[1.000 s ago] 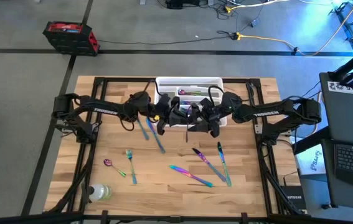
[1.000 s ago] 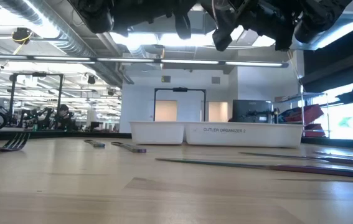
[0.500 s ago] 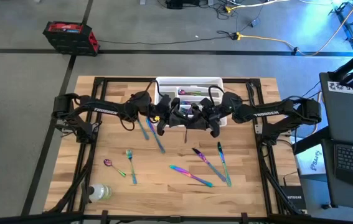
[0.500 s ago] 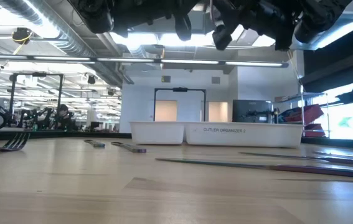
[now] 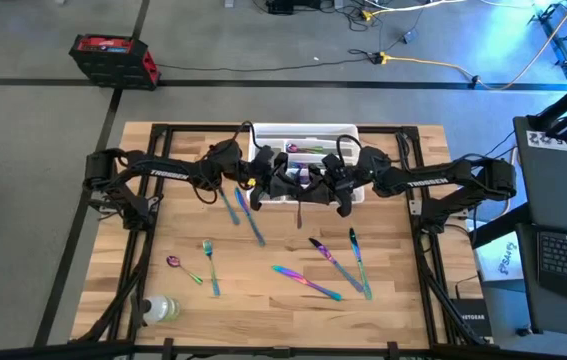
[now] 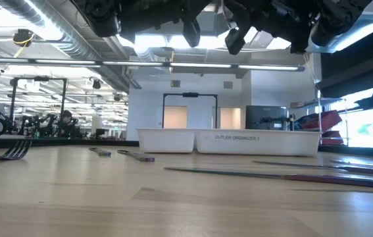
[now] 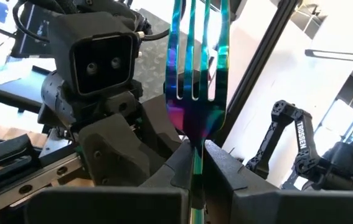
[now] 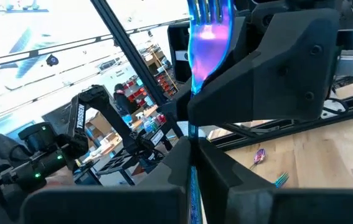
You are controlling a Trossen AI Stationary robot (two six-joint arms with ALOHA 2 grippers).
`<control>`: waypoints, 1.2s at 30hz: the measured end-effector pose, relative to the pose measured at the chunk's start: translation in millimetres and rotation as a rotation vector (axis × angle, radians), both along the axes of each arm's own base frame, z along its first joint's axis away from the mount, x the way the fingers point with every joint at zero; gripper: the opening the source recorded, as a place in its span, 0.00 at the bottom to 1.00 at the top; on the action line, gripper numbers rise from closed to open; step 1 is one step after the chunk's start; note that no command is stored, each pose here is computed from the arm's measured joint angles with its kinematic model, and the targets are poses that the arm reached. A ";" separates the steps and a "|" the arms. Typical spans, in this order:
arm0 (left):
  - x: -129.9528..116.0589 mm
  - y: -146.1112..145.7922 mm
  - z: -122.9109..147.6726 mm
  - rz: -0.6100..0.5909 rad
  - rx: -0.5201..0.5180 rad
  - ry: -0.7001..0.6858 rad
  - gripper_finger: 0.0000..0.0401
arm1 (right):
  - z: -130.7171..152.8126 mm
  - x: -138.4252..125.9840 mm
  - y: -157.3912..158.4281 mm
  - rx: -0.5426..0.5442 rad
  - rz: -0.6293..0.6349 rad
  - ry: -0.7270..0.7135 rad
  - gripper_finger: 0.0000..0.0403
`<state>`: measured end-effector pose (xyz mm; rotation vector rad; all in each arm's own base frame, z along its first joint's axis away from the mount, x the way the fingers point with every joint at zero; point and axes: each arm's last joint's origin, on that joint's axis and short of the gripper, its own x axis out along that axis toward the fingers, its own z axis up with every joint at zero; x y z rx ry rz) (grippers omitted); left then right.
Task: Sort silverware
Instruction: Put the blue fork into the tray organizer
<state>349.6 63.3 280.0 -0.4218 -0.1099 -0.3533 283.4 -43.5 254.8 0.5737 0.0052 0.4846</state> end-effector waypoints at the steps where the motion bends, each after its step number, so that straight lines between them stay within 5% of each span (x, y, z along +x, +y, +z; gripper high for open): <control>1: -0.1 0.6 -0.2 0.001 -0.001 0.002 0.05 | 0.0 0.0 0.1 0.001 0.001 0.001 0.00; 16: -1.4 1.3 -1.2 -0.079 -0.018 0.027 0.64 | 18.3 -11.7 -0.1 -0.028 0.010 -0.072 0.00; 20: -3.6 -1.1 -1.2 -0.187 -0.017 0.045 0.67 | 17.9 -21.6 -11.6 -0.070 -0.051 0.014 0.00; 25: -12.3 -12.2 -28.0 -0.248 -0.094 0.166 0.68 | 4.9 -19.7 -33.7 -0.167 -0.121 0.402 0.00; 32: -55.4 -27.7 -78.7 -0.036 -0.177 0.317 0.68 | 25.5 -17.7 -68.8 -0.401 -0.193 0.577 0.00; 36: -81.6 -35.3 -101.9 0.109 -0.231 0.418 0.68 | 14.0 -7.1 -96.3 -0.578 -0.176 0.709 0.00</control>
